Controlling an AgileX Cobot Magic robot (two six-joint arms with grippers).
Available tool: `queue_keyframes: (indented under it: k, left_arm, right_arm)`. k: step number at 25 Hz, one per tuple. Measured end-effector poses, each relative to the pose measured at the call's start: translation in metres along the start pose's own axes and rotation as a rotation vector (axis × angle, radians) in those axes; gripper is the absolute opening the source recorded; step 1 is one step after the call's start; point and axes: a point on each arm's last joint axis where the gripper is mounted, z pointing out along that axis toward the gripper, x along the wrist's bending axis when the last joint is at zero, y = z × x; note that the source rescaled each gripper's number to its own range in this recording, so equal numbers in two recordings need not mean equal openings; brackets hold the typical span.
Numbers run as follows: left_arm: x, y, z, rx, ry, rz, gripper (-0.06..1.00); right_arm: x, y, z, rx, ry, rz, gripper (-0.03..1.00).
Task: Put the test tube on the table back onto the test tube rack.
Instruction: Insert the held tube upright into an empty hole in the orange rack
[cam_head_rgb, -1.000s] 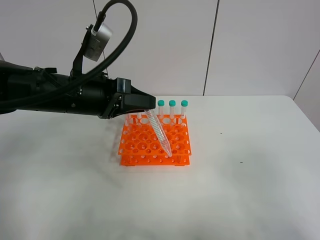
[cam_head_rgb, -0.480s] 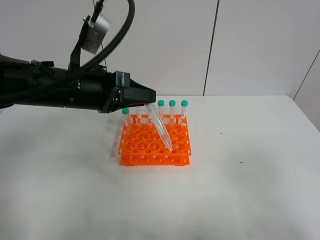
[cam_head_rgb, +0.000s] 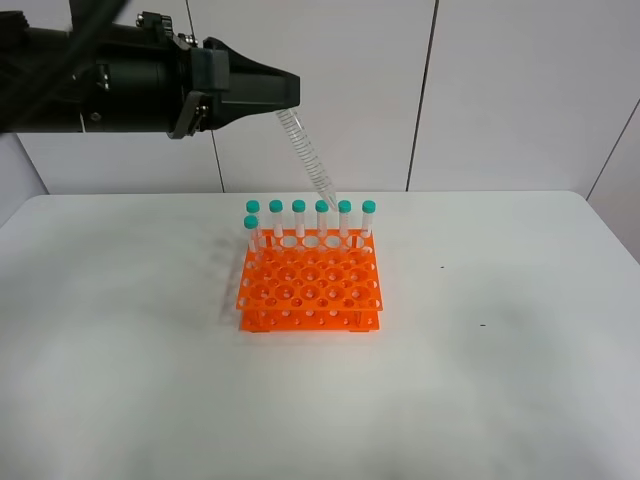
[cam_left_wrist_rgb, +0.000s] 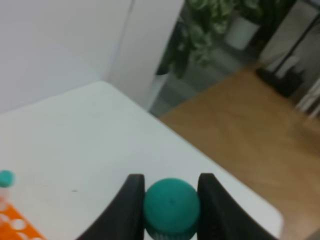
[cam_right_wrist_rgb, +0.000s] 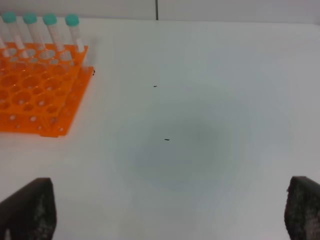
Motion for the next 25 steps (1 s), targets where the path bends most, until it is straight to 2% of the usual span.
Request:
queue_keyframes:
  k: [4,6,8,12,14,16,18,21,25]
  left_arm:
    - [0.005,0.001,-0.003,0.076,0.082,0.164,0.00]
    - [0.008,0.005,-0.007,0.136,0.148,0.239,0.00]
    - [0.012,0.012,-0.012,0.163,0.239,0.247,0.00]
    - [0.019,0.023,-0.015,0.148,0.441,0.301,0.00]
    - [0.023,0.027,-0.013,0.093,0.513,0.324,0.00]
    - [0.029,0.030,-0.007,0.018,0.544,0.316,0.00]
    - [0.037,0.026,0.003,-0.012,0.557,0.295,0.00]
    - [0.052,0.013,0.021,0.021,0.562,0.249,0.00]
    - [0.065,-0.004,0.047,0.061,0.547,0.301,0.00]
  right_arm:
    - [0.000,0.000,0.000,0.000,0.000,0.000,1.00]
    - [0.000,0.000,0.000,0.000,0.000,0.000,1.00]
    - [0.000,0.000,0.000,0.000,0.000,0.000,1.00]
    - [0.000,0.000,0.000,0.000,0.000,0.000,1.00]
    - [0.000,0.000,0.000,0.000,0.001,0.001,1.00]
    - [0.000,0.000,0.000,0.000,0.002,0.001,1.00]
    - [0.000,0.000,0.000,0.000,0.002,0.001,1.00]
    - [0.000,0.000,0.000,0.000,0.002,0.001,1.00]
    - [0.000,0.000,0.000,0.000,0.002,0.001,1.00]
